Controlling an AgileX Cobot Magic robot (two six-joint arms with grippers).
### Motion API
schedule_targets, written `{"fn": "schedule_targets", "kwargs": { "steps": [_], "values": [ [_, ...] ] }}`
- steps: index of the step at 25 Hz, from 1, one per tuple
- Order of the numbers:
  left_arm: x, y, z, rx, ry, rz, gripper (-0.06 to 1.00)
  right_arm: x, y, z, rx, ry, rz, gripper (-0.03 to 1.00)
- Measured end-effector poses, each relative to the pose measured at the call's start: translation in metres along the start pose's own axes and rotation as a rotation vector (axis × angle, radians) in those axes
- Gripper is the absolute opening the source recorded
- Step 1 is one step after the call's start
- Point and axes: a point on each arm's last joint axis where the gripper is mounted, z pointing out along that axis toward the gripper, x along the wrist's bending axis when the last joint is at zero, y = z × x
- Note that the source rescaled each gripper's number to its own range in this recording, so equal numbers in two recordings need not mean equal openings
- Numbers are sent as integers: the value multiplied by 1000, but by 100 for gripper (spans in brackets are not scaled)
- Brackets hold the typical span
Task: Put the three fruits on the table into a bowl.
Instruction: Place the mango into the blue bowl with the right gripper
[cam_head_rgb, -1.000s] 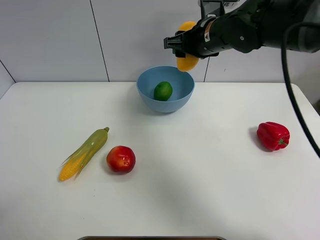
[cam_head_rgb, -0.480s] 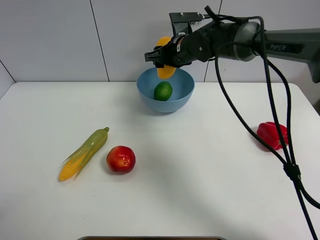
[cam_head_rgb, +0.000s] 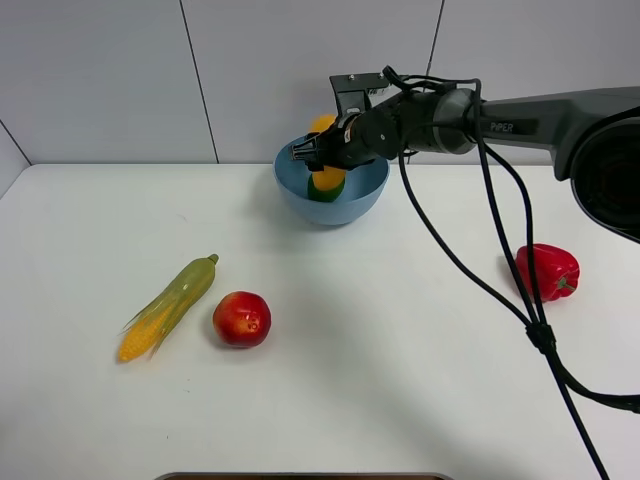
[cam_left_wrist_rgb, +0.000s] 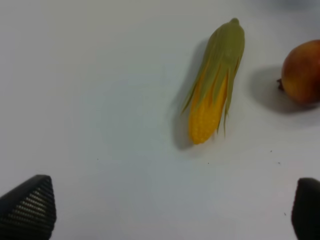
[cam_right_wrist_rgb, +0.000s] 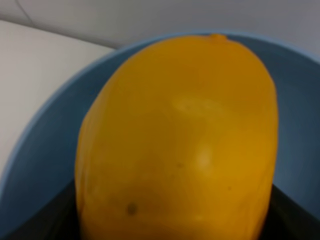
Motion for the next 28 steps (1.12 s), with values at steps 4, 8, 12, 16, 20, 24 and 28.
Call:
{"fn": "schedule_targets", "kwargs": {
  "steps": [4,8,12,16,20,24,28],
  "values": [
    [0,0,0,0,0,0,100,-2,-8,9,10,0,0,0],
    [0,0,0,0,0,0,100,-3,-13,15,21,-1,-1,0],
    [0,0,0,0,0,0,100,-2,-13,16,8,4,-2,0],
    [0,0,0,0,0,0,100,-2,-12,16,4,6,-2,2],
    [0,0,0,0,0,0,100,-2,-13,16,5,6,-2,51],
    [0,0,0,0,0,0,100,-2,-13,16,10,5,8,82],
    [0,0,0,0,0,0,100,-2,-11,13,12,4,15,92]
  ]
}}
